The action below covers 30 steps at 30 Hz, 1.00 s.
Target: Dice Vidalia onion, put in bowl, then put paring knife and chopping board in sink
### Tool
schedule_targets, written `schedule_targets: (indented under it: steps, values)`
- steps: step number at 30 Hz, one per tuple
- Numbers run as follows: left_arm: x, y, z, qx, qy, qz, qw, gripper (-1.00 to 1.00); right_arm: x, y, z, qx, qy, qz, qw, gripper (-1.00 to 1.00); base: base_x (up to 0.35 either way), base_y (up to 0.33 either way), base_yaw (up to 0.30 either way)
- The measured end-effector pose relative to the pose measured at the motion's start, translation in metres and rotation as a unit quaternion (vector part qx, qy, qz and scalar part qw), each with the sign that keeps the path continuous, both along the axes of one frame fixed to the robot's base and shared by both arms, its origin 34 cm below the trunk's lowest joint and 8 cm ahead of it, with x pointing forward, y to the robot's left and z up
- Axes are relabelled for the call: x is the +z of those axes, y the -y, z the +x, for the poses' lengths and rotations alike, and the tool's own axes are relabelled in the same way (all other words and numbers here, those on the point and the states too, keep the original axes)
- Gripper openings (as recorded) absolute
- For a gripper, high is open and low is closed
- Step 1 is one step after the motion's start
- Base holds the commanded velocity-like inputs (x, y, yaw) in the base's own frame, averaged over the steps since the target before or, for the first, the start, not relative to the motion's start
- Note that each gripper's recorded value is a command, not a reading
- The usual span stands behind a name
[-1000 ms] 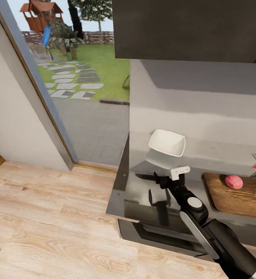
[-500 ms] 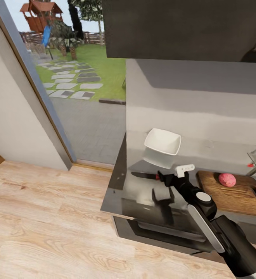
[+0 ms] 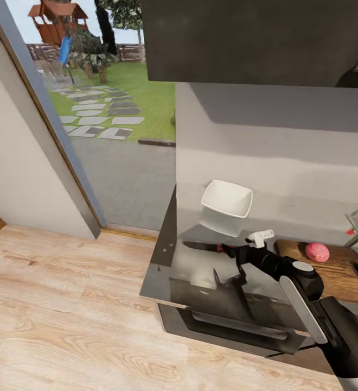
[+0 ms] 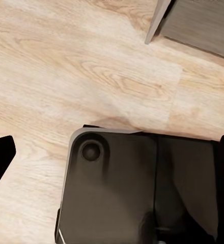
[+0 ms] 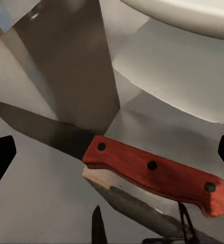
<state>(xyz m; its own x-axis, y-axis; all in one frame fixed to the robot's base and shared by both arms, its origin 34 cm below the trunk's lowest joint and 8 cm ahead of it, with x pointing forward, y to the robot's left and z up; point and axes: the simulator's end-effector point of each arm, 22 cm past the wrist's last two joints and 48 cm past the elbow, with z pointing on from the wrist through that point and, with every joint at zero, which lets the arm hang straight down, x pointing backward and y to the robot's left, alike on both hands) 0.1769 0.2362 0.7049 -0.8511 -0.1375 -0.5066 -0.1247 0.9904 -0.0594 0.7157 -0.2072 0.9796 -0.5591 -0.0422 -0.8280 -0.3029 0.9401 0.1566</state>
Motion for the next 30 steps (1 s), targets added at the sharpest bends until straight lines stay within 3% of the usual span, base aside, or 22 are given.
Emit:
schedule_targets:
  steps: [8, 20, 30]
  values:
    - [0.000, 0.000, 0.000, 0.000, 0.000, 0.000, 1.0000, 1.00, 0.000, 0.000, -0.001, 0.003, -0.003, 0.002, 1.0000, 1.00, 0.097, -0.159, 0.000]
    - [0.000, 0.000, 0.000, 0.000, 0.000, 0.000, 1.0000, 1.00, -0.002, 0.000, -0.002, 0.006, -0.003, -0.006, 1.0000, 1.00, 0.008, -0.017, 0.000]
    - [0.000, 0.000, 0.000, 0.000, 0.000, 0.000, 1.0000, 1.00, -0.011, -0.033, -0.018, 0.078, -0.005, -0.024, 0.9966, 1.00, 0.000, 0.000, 0.000]
